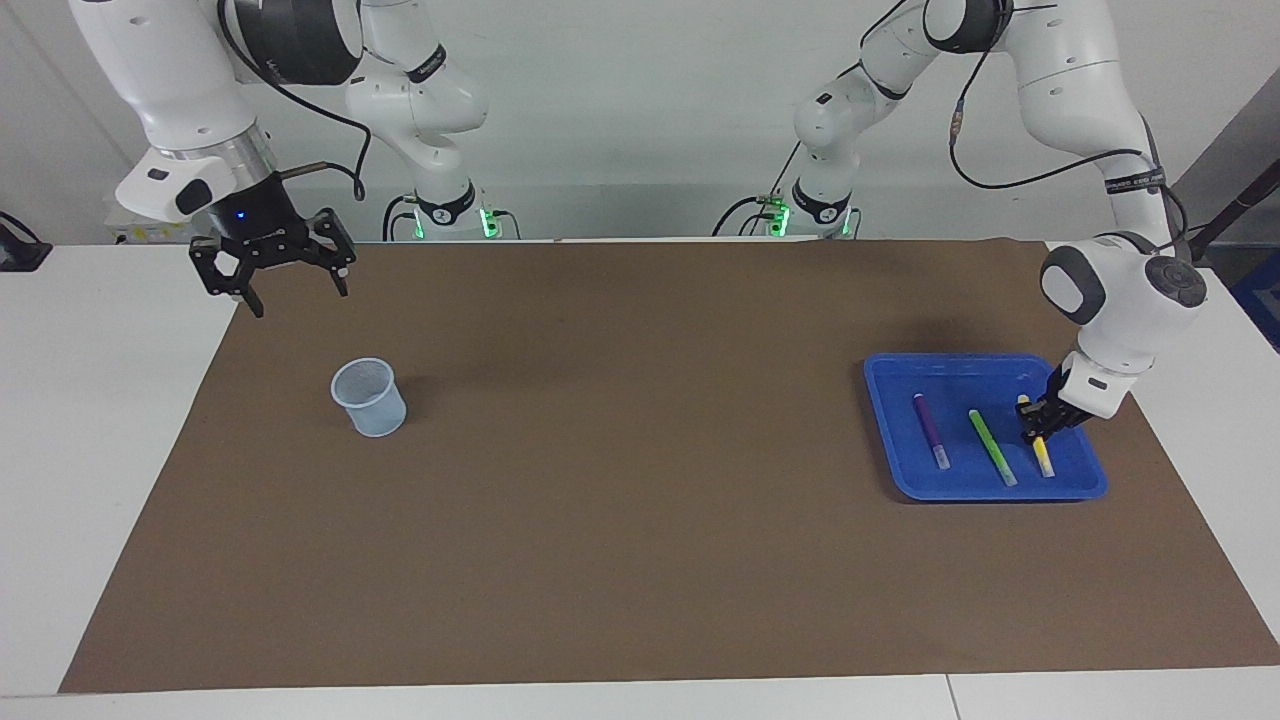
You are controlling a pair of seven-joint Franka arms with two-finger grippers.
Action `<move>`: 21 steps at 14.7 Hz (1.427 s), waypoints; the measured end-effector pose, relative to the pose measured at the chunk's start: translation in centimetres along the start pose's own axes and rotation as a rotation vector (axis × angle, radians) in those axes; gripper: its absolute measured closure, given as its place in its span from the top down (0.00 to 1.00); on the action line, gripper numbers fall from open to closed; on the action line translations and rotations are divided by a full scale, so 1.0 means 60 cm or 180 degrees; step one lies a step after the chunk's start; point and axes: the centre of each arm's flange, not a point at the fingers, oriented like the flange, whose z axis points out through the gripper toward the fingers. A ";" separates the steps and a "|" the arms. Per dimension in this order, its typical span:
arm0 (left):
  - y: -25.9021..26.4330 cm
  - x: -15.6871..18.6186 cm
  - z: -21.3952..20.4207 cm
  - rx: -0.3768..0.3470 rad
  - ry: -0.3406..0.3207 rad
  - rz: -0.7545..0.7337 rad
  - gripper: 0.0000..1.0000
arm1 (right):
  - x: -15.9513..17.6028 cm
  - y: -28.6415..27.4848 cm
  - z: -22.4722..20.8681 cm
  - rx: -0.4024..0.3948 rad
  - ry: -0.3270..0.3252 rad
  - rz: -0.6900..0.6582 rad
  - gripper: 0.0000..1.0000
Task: Right arm passes pens to left for tray arrangement
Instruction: 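Lower the yellow pen into the blue tray with the left gripper, then open the left gripper to release the yellow pen in the tray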
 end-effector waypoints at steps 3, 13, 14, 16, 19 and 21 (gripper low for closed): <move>0.000 0.000 0.000 0.0000 -0.0002 0.0000 0.54 | -0.005 0.005 -0.001 0.0020 -0.0061 0.0297 1.00; 0.016 -0.016 -0.116 0.0129 -0.0321 0.0044 1.00 | -0.007 0.008 0.000 0.0022 -0.0075 0.0457 1.00; 0.022 -0.022 -0.135 0.0154 -0.0372 0.0054 1.00 | -0.007 0.008 0.000 0.0022 -0.0075 0.0457 1.00; 0.045 -0.035 -0.171 0.0182 -0.0501 0.0093 1.00 | -0.006 0.008 -0.003 0.0019 -0.0066 0.0459 1.00; 0.091 -0.057 -0.228 0.0085 -0.0660 0.0098 1.00 | -0.001 0.010 -0.026 0.0021 -0.0086 0.0461 1.00; 0.114 -0.072 -0.265 0.0022 -0.0701 0.0085 1.00 | 0.005 0.011 -0.035 0.0016 -0.0083 0.0462 1.00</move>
